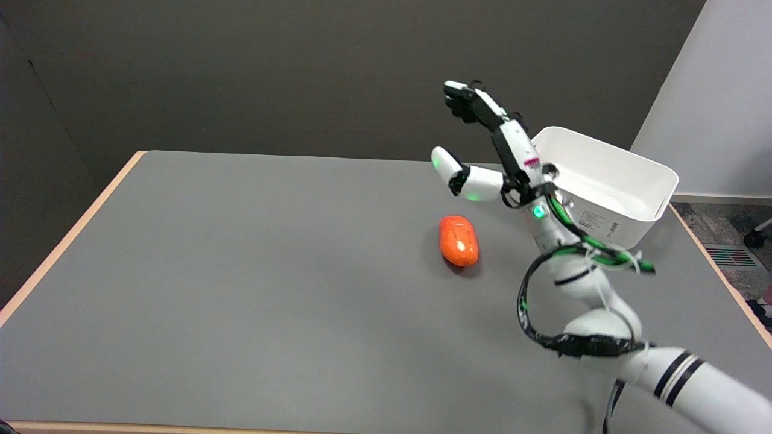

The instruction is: Pick up mango.

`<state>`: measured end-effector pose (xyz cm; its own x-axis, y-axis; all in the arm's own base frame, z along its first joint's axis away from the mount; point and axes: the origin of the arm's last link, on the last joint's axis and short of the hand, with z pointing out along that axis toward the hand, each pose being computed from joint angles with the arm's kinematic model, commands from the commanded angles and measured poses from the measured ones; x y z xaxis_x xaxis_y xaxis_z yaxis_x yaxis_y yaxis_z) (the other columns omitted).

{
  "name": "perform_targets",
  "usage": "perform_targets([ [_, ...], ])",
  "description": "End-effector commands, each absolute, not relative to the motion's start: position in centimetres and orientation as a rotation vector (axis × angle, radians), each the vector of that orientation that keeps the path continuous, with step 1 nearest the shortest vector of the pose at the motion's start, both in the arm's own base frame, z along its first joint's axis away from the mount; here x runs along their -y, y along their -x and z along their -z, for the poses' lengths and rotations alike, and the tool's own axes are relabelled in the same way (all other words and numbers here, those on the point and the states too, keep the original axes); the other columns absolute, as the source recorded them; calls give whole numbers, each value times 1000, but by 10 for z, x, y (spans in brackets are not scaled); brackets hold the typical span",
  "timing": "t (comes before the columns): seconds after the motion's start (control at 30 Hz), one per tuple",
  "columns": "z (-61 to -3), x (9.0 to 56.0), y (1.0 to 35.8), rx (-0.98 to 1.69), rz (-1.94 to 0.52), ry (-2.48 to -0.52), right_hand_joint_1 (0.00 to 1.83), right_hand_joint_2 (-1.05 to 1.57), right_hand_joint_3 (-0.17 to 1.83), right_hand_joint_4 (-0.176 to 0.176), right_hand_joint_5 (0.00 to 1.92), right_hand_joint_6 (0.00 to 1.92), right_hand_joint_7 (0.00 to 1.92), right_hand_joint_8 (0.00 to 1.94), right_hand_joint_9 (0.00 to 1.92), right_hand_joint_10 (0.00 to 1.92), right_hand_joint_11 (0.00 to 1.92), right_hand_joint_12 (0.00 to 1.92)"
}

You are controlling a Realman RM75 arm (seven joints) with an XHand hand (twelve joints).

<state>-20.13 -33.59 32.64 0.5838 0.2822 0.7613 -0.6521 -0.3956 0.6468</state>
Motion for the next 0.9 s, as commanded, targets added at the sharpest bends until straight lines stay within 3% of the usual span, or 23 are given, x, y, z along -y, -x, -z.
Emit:
perform_targets([
  [0.03,-416,364,142,125,-287,-1738,631,579,889,47,180,370,213,304,83,690,-1,1126],
  [0.23,-455,353,150,169,-184,-1665,571,532,932,44,97,400,108,331,5,564,-1,1004],
  [0.47,-480,328,165,262,-79,-1623,490,535,834,43,119,316,124,246,-1,458,-1,895],
  [0.53,-479,321,167,293,-85,-1629,550,498,947,46,54,454,50,381,0,405,-1,841],
  [0.9,-422,286,167,399,-233,-1688,512,498,947,35,68,457,64,405,-1,435,-1,864],
])
